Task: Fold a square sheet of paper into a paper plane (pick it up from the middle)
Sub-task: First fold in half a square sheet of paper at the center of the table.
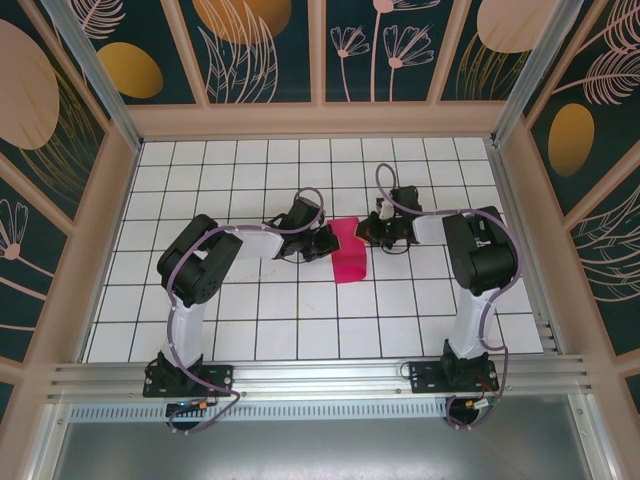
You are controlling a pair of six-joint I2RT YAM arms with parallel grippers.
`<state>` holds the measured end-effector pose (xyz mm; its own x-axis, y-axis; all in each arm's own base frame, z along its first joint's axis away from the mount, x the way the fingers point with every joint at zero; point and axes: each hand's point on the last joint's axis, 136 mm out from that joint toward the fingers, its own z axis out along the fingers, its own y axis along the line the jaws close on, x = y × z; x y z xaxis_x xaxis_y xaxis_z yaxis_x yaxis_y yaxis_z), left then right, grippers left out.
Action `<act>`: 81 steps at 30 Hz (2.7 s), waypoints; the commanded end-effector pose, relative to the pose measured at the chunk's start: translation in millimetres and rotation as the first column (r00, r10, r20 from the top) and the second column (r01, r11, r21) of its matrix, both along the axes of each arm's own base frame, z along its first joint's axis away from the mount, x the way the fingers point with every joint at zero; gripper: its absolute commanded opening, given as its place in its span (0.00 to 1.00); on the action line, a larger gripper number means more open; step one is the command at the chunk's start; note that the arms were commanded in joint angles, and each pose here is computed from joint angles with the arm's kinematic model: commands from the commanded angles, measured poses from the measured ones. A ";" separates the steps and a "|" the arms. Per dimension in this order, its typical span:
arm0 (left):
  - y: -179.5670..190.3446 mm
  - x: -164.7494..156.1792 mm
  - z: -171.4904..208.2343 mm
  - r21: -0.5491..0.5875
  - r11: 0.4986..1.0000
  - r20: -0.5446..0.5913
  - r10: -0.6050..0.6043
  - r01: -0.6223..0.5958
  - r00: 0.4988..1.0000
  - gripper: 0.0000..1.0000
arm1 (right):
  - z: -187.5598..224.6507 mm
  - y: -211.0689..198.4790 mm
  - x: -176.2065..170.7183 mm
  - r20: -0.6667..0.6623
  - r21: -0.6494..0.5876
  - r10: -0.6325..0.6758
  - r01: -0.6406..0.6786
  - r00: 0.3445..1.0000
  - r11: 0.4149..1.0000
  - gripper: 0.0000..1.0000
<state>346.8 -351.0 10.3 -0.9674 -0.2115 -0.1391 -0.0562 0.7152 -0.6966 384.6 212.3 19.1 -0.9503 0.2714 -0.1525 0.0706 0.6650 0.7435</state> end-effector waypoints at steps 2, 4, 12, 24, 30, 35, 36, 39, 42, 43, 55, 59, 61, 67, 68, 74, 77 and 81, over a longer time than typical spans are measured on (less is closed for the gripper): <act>63.1 -54.9 -85.2 0.295 0.955 -0.223 0.077 -0.008 0.972 0.00 | -12.1 -41.2 18.2 0.000 -0.086 -0.163 0.162 0.987 0.983 0.00; 63.3 -54.8 -85.2 0.295 0.955 -0.222 0.078 -0.009 0.972 0.00 | 0.1 -40.5 23.3 0.041 -0.075 -0.161 0.163 0.986 0.984 0.00; 62.2 -54.0 -83.9 0.291 0.957 -0.217 0.076 -0.010 0.973 0.00 | 48.6 9.9 10.6 0.175 0.057 0.014 -0.024 0.985 0.998 0.00; 61.7 -54.1 -84.5 0.289 0.957 -0.220 0.076 -0.009 0.973 0.01 | 7.5 20.9 30.2 0.088 0.000 0.015 -0.015 0.996 1.000 0.00; 63.1 -55.6 -85.4 0.291 0.957 -0.222 0.078 -0.010 0.972 0.01 | -8.9 -8.1 47.9 0.072 -0.061 -0.069 0.074 0.995 0.995 0.00; 62.3 -54.5 -84.4 0.288 0.958 -0.217 0.076 -0.011 0.973 0.01 | -4.3 -24.0 65.3 0.097 -0.092 -0.143 0.151 0.985 0.984 0.00; 61.8 -54.2 -84.1 0.286 0.958 -0.216 0.075 -0.011 0.973 0.01 | 0.4 -25.5 68.7 0.107 -0.092 -0.152 0.162 0.983 0.983 0.00; 61.8 -54.1 -84.0 0.286 0.958 -0.216 0.074 -0.009 0.974 0.01 | 26.0 -20.4 70.4 0.155 -0.060 -0.133 0.144 0.979 0.988 0.00; 61.4 -53.6 -83.6 0.285 0.958 -0.214 0.074 -0.010 0.974 0.01 | 47.9 -13.9 53.3 0.185 -0.042 -0.085 0.094 0.979 0.995 0.00; 61.4 -53.1 -83.2 0.284 0.959 -0.214 0.074 -0.011 0.974 0.01 | 50.4 -11.2 43.9 0.181 -0.037 -0.065 0.073 0.981 0.997 0.00; 61.1 -51.7 -84.6 0.289 0.957 -0.210 0.076 -0.012 0.975 0.01 | 18.9 18.4 -72.9 -0.029 0.001 0.167 -0.167 0.986 0.986 0.00; 61.9 -52.3 -87.1 0.293 0.956 -0.213 0.079 -0.014 0.974 0.00 | 11.2 22.8 -91.3 -0.063 0.027 0.196 -0.195 0.979 0.980 0.00; 62.1 -52.3 -88.3 0.293 0.956 -0.216 0.083 -0.017 0.973 0.00 | 6.7 19.2 -96.6 -0.077 0.016 0.189 -0.188 0.979 0.982 0.00; 63.5 -52.2 -89.3 0.297 0.955 -0.209 0.087 -0.021 0.974 0.00 | -9.7 0.5 -122.4 -0.131 -0.045 0.149 -0.156 0.980 0.987 0.00; 64.1 -52.3 -89.9 0.301 0.954 -0.208 0.086 -0.020 0.974 0.00 | -13.6 -4.0 -128.8 -0.144 -0.059 0.137 -0.147 0.980 0.987 0.00; 65.4 -52.3 -92.2 0.308 0.951 -0.204 0.082 -0.016 0.975 0.00 | -19.4 -24.7 -149.3 -0.171 -0.102 0.060 -0.078 0.984 0.992 0.00; 65.9 -52.5 -91.8 0.309 0.951 -0.200 0.078 -0.012 0.977 0.00 | 4.5 -20.3 -133.2 -0.090 -0.070 0.057 -0.063 0.994 0.996 0.00; 65.8 -52.1 -91.5 0.309 0.951 -0.195 0.073 -0.009 0.978 0.00 | 53.2 -0.8 -102.9 0.054 0.025 0.083 -0.084 0.995 0.996 0.00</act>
<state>346.8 -350.9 10.4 -0.9649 -0.2138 -0.1527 -0.0458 0.7093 -0.7034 257.6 200.3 34.8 -0.9765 0.1847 -0.1108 0.0504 0.6961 0.7162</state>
